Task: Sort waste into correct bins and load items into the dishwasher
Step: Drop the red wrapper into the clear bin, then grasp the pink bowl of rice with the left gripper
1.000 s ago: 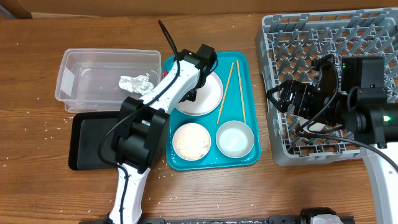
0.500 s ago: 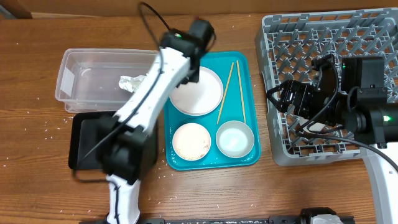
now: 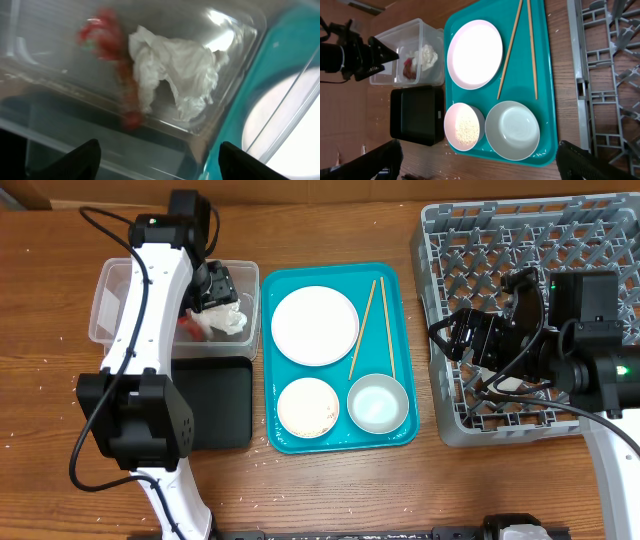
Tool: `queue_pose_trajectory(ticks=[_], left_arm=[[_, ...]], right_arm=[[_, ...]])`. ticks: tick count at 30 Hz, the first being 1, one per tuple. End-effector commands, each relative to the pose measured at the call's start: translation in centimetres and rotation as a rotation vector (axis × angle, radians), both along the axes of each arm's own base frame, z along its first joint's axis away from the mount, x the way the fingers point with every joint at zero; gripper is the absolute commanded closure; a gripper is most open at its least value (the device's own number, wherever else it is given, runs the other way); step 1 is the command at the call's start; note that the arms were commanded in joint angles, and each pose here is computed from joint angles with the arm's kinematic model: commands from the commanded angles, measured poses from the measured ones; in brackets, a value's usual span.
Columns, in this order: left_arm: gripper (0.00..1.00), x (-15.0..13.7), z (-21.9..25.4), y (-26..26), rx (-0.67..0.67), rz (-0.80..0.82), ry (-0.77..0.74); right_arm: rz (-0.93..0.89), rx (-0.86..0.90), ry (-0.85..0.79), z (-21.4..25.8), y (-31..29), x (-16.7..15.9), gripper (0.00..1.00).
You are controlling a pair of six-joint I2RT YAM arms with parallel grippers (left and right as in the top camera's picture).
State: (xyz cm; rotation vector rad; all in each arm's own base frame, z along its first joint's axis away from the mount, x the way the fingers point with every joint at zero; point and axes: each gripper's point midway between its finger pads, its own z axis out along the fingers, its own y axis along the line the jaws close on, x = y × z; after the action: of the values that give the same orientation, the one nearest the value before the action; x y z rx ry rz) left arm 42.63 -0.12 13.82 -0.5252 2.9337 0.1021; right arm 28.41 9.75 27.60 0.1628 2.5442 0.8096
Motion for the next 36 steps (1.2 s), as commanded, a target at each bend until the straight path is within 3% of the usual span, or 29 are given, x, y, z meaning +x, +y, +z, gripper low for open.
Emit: queue_pose_trajectory(ticks=[1,8,12,18,20,24,36], left_arm=[[0.2,-0.2,2.2,-3.2,-0.111,-0.15,-0.049],[0.19,-4.1,8.3,-8.2,-0.186,-0.274,-0.128],[0.34,-7.5,8.5,-11.8,-0.181,-0.38,-0.051],[0.33,-11.5,4.1,-17.1,-0.148,-0.393,0.072],[0.39,-12.7,2.2,-18.6,-0.15,-0.376,0.103],[0.41,-15.0,-2.3,-21.3,-0.162,-0.339,0.137],[0.57,-14.1,-10.5,-21.9,-0.234,-0.191,0.036]], right_arm=[[0.008,0.006,-0.032,1.0,0.2,0.2,0.0],[-0.044,-0.067,-0.033,0.4,-1.1,0.6,0.0],[-0.07,-0.104,-0.034,0.1,-1.9,0.8,0.0],[-0.073,-0.11,-0.029,0.0,-2.0,0.7,0.0],[-0.073,-0.11,-0.024,0.0,-2.0,0.7,0.0],[-0.073,-0.11,-0.024,0.0,-2.0,0.6,0.0],[-0.072,-0.111,-0.008,-0.3,-2.0,0.3,0.0]])
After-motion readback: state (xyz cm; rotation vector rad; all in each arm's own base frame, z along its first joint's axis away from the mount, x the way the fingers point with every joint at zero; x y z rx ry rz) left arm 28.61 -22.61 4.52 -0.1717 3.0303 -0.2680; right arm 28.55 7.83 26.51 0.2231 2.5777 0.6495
